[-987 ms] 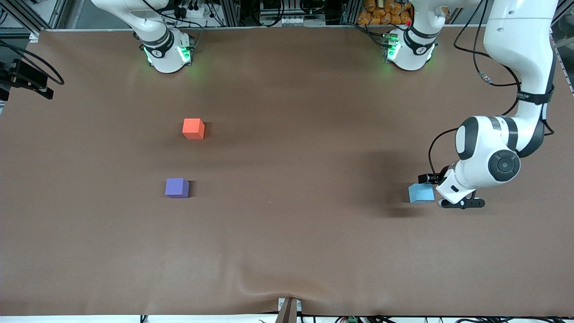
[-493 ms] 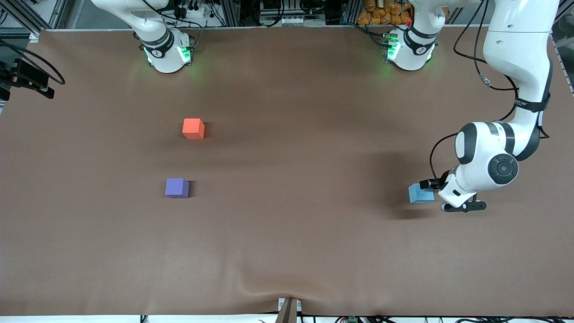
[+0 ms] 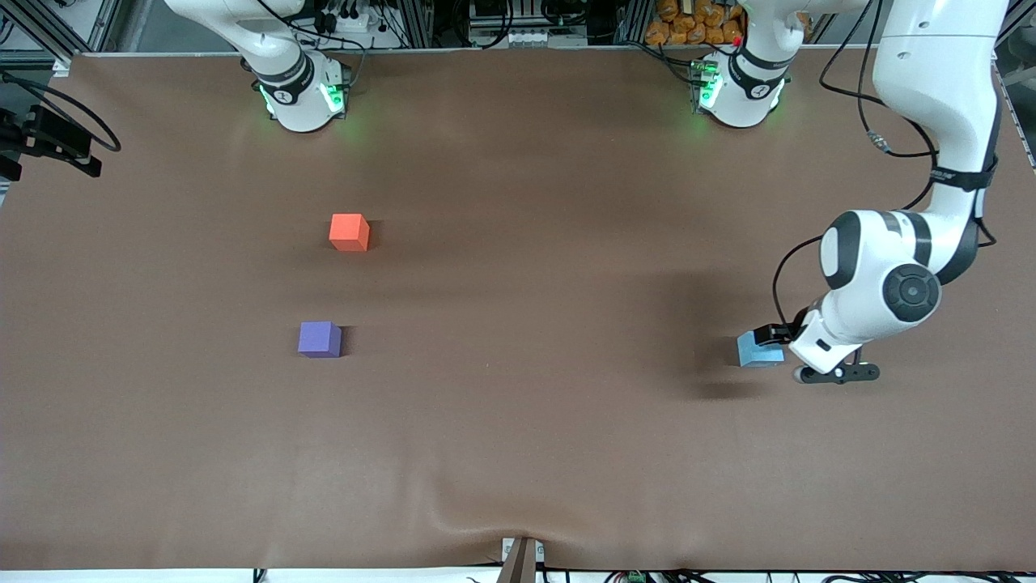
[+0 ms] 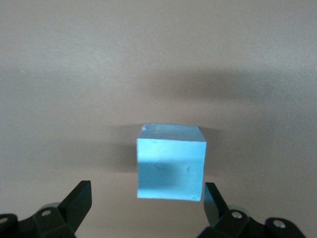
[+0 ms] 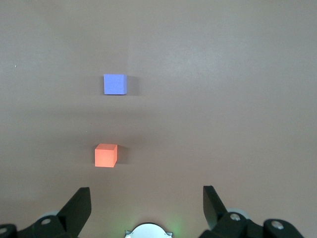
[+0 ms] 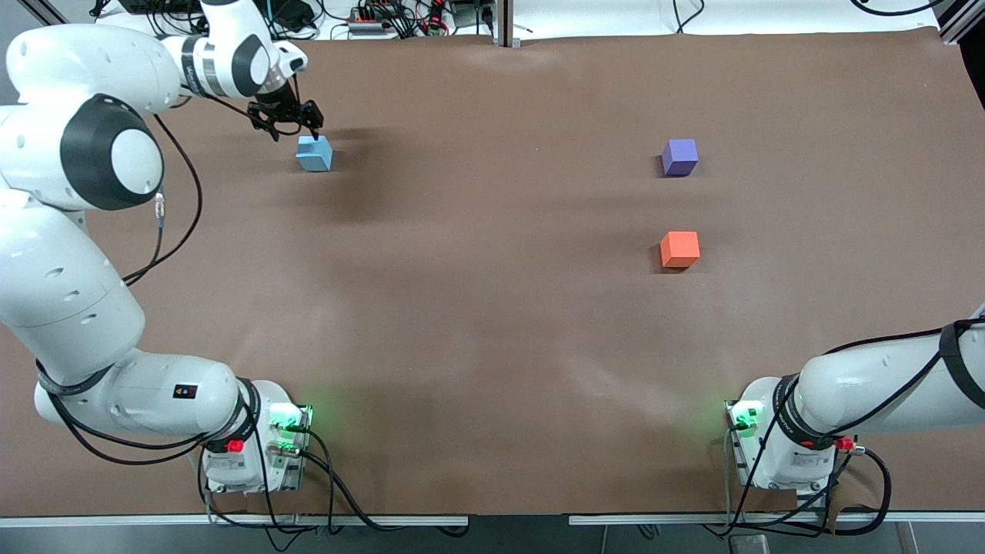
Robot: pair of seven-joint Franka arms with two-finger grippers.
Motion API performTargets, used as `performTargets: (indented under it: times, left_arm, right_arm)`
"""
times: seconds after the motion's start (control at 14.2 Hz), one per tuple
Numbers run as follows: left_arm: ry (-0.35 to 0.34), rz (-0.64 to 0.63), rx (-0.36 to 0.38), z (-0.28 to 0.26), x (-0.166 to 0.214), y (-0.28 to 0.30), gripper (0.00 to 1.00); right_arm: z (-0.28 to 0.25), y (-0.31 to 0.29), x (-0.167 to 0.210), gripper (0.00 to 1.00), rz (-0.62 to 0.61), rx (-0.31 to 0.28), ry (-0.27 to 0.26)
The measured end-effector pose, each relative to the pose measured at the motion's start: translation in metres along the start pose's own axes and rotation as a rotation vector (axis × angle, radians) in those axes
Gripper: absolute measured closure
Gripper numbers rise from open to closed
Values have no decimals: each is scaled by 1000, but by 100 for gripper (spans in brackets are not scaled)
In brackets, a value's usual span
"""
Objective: Place blue block between orange and purple blocks
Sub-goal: 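Close the left gripper on the cyan block, then carry the cyan block with the left gripper to the table middle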
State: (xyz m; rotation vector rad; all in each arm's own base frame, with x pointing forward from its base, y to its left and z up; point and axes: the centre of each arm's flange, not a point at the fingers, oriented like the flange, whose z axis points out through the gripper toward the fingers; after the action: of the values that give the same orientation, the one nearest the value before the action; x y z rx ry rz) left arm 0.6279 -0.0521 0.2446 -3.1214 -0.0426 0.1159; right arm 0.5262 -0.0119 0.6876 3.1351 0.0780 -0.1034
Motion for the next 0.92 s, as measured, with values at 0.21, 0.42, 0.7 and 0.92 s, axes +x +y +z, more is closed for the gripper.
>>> performTargets:
  times: [0.21, 0.42, 0.7, 0.92]
  left_arm:
    - [-20, 5, 0, 38, 0, 3, 0]
    - [-10, 5, -1, 56, 2, 4, 0]
    - [9, 5, -4, 56, 5, 4, 28]
    - [34, 7, -8, 45, 11, 6, 37]
  right_arm:
    - [0, 0, 0, 0, 0, 0, -1]
    - [0, 1, 0, 0, 1, 0, -2]
    - [0, 2, 0, 0, 5, 0, -2]
    - [1, 2, 0, 0, 4, 0, -2]
